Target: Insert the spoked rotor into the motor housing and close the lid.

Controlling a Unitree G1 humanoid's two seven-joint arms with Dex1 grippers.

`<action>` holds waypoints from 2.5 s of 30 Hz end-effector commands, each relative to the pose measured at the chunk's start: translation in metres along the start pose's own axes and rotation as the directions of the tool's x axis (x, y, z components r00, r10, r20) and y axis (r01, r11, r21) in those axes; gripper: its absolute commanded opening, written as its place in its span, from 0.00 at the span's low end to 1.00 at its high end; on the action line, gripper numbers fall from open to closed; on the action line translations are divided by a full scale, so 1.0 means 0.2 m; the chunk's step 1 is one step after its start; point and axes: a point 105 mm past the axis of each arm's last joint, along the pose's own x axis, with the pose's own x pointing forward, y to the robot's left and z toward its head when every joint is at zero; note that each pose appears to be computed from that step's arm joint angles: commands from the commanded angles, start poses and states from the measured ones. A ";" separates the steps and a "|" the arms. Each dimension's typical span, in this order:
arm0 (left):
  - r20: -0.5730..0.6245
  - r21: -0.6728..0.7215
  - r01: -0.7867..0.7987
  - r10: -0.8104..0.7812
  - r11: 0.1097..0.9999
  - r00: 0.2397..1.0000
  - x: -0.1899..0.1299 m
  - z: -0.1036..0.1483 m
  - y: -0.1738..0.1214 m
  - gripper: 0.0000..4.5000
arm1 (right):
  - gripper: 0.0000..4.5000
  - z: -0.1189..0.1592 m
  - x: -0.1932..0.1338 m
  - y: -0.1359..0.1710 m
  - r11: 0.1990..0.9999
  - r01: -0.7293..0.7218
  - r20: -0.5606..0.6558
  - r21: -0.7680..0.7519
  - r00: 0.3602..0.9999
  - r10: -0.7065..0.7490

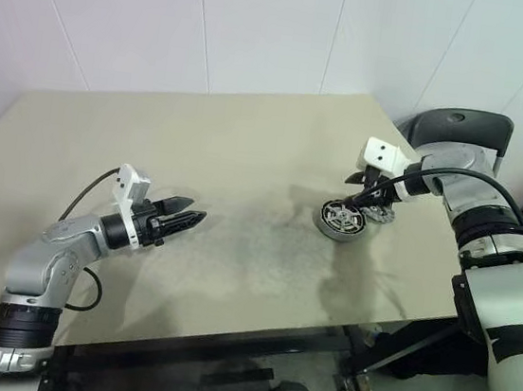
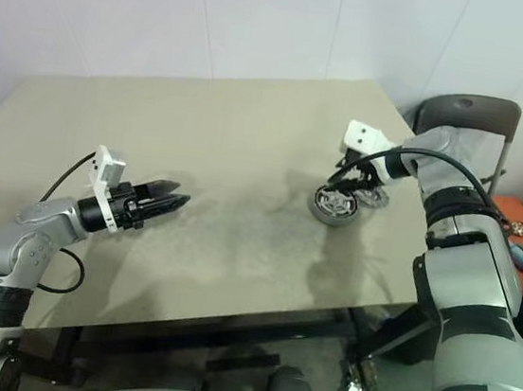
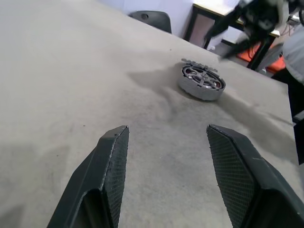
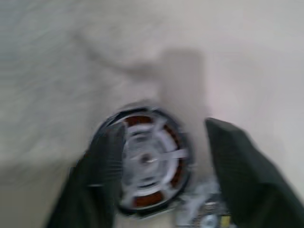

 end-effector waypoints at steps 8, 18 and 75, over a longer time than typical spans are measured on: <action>0.025 0.034 -0.008 0.007 0.999 1.000 -0.01 0.04 -0.03 0.62 | 0.76 -0.06 0.04 0.12 0.977 -0.169 -0.116 -0.132 0.981 0.154; 0.018 0.038 -0.003 0.003 0.999 1.000 0.00 0.05 -0.01 0.62 | 0.76 -0.19 0.07 0.14 0.980 -0.160 -0.188 -0.121 0.973 0.136; 0.023 0.012 -0.004 0.003 1.000 1.000 0.02 0.01 -0.04 0.62 | 0.02 0.24 0.22 0.15 0.951 -0.103 0.044 -0.292 0.992 0.121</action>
